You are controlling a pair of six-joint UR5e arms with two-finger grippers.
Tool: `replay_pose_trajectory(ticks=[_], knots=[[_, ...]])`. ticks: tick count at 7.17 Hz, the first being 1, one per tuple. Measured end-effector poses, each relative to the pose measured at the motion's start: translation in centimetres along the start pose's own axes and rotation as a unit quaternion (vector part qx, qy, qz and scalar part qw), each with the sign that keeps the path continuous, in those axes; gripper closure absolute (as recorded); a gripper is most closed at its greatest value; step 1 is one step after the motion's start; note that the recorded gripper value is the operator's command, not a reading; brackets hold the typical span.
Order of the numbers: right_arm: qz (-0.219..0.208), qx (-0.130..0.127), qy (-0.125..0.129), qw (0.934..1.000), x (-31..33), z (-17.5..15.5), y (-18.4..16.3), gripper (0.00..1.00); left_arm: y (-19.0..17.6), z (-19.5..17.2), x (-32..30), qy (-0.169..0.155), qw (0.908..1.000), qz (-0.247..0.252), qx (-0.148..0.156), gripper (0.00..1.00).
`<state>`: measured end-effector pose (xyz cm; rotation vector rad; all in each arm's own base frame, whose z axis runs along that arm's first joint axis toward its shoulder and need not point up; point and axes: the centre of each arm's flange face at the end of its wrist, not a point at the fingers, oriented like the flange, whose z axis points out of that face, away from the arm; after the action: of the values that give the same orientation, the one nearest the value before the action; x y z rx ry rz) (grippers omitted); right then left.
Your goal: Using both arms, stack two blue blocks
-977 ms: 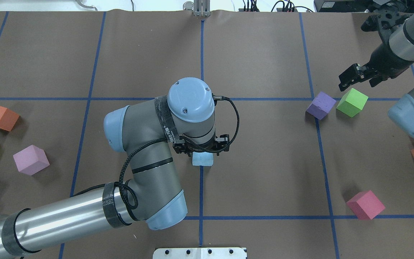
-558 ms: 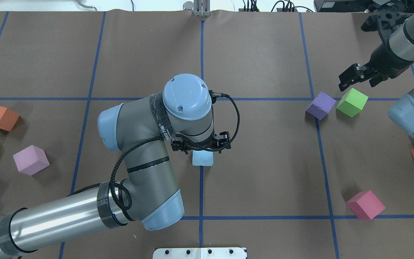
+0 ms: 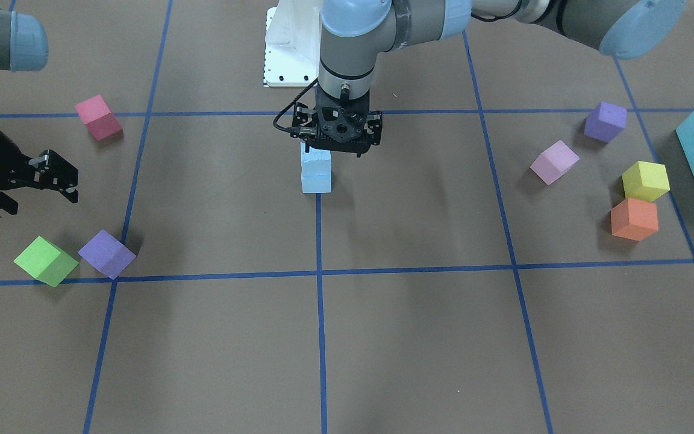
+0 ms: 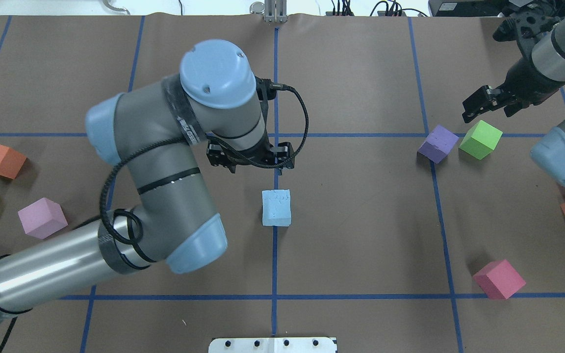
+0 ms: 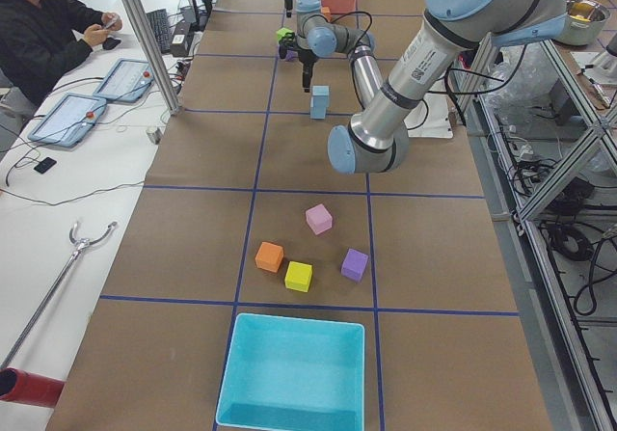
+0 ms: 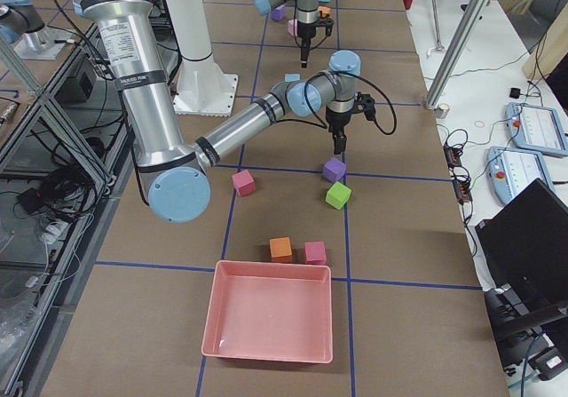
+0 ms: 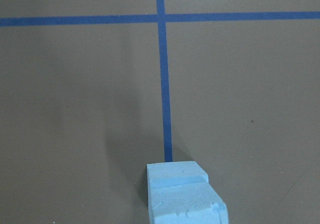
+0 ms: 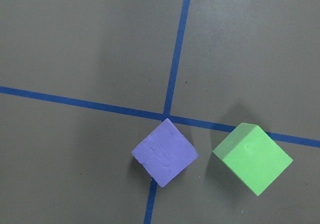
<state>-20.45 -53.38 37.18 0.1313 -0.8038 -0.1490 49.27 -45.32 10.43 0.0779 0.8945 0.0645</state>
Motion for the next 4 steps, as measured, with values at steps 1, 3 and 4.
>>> replay_pose_trajectory(ticks=[1,3,4], knots=[[-0.012,0.009,0.005,0.9999,1.6,-1.0,-0.6,0.0,-2.1,-2.4,-3.9,0.001,1.0,0.003,0.009,0.01],[-0.004,0.027,0.014,0.9995,6.2,-3.5,-1.9,0.0,-6.0,-7.1,-13.2,0.0,0.9995,0.0,0.031,0.0],[0.003,0.04,0.017,0.9991,8.0,-5.0,-2.3,0.0,-7.4,-9.8,-18.2,-0.004,0.9989,-0.004,0.046,0.0]])
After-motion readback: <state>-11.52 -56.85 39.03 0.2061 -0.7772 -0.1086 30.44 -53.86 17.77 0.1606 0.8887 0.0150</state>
